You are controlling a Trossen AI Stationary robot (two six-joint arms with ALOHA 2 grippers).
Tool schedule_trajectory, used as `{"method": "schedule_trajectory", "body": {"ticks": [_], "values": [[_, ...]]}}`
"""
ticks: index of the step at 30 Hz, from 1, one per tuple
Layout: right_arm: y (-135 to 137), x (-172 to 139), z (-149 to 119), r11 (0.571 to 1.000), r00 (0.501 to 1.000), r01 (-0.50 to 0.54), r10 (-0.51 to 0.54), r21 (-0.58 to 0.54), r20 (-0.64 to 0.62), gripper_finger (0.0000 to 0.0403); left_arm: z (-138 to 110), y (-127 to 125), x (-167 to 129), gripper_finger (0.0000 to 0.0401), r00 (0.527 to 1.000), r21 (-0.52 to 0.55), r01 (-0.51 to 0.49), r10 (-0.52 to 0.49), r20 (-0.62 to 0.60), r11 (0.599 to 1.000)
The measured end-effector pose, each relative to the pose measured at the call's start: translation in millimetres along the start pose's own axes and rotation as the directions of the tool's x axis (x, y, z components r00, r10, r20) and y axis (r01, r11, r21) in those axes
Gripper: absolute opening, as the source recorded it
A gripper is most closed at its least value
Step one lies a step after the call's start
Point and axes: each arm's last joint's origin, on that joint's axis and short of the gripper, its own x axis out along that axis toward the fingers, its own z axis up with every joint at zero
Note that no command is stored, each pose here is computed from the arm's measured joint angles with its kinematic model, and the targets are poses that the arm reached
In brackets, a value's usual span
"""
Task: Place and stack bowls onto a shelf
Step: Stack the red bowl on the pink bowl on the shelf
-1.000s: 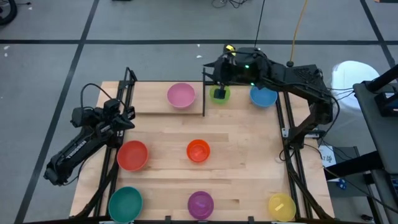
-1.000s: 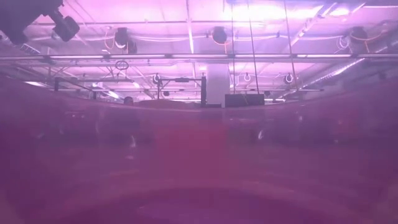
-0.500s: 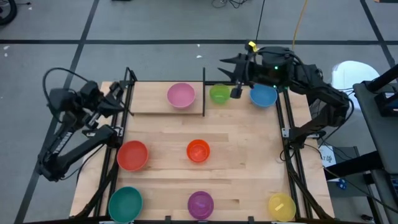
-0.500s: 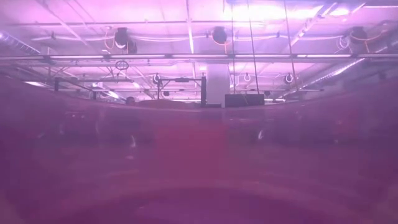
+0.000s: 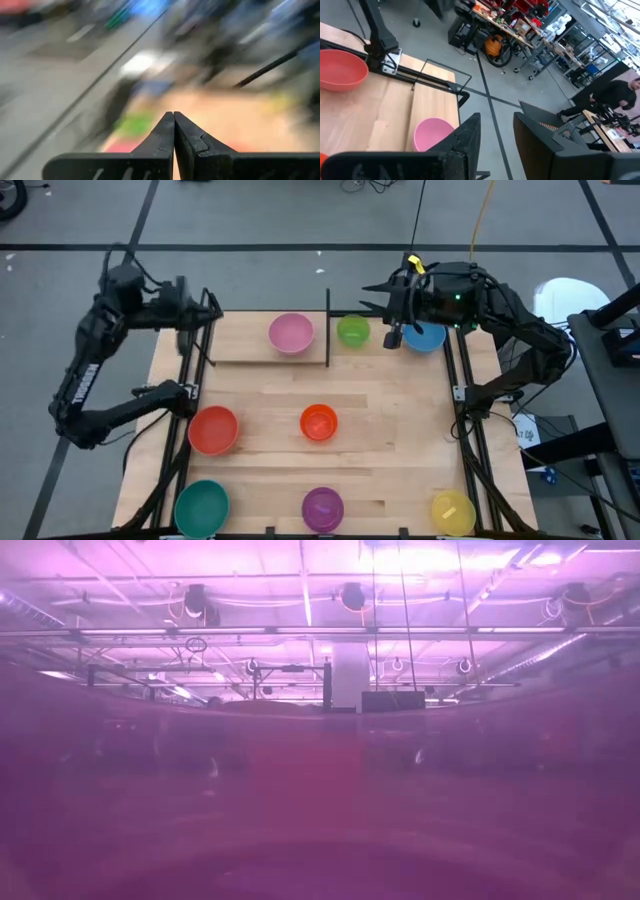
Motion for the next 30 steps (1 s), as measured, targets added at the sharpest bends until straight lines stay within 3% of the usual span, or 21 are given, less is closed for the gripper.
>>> {"method": "schedule_trajectory", "body": {"ticks": [2, 4, 7, 12, 19, 24, 30], "values": [[0, -3, 0, 1.000, 1.000, -0.003, 0.003, 0.000, 0.005, 0.0110, 1, 3, -2, 0.0002, 0.966, 0.013, -0.163, 0.163, -0.203, 0.986], [0, -4, 1, 1.000, 1.000, -0.003, 0.003, 0.000, 0.007, 0.0110, 4, 4, -1, 0.0006, 0.934, -0.027, -0.214, 0.197, -0.299, 0.976], [0, -5, 0, 1.000, 1.000, -0.003, 0.003, -0.001, 0.006, 0.0110, 10, 4, 3, 0.0017, 0.937, -0.145, -0.209, 0.156, -0.312, 0.967], [-1, -6, 0, 1.000, 1.000, -0.002, 0.002, -0.023, 0.008, 0.0110, 9, 3, 12, 0.0030, 0.932, -0.256, -0.164, 0.065, -0.356, 0.953], [-1, -6, 0, 1.000, 1.000, -0.002, 0.002, -0.025, 0.008, 0.0110, -2, 0, 29, 0.0068, 0.864, -0.434, -0.148, -0.097, -0.495, 0.889], [-1, -6, 0, 1.000, 1.000, -0.001, 0.001, -0.030, 0.008, 0.0110, -12, -7, 35, 0.0097, 0.764, -0.470, -0.137, -0.209, -0.610, 0.872], [-1, -6, 0, 0.999, 1.000, -0.001, 0.002, -0.052, 0.008, 0.0110, -18, -22, 44, 0.0112, 0.718, -0.425, -0.020, -0.283, -0.636, 0.905]]}}
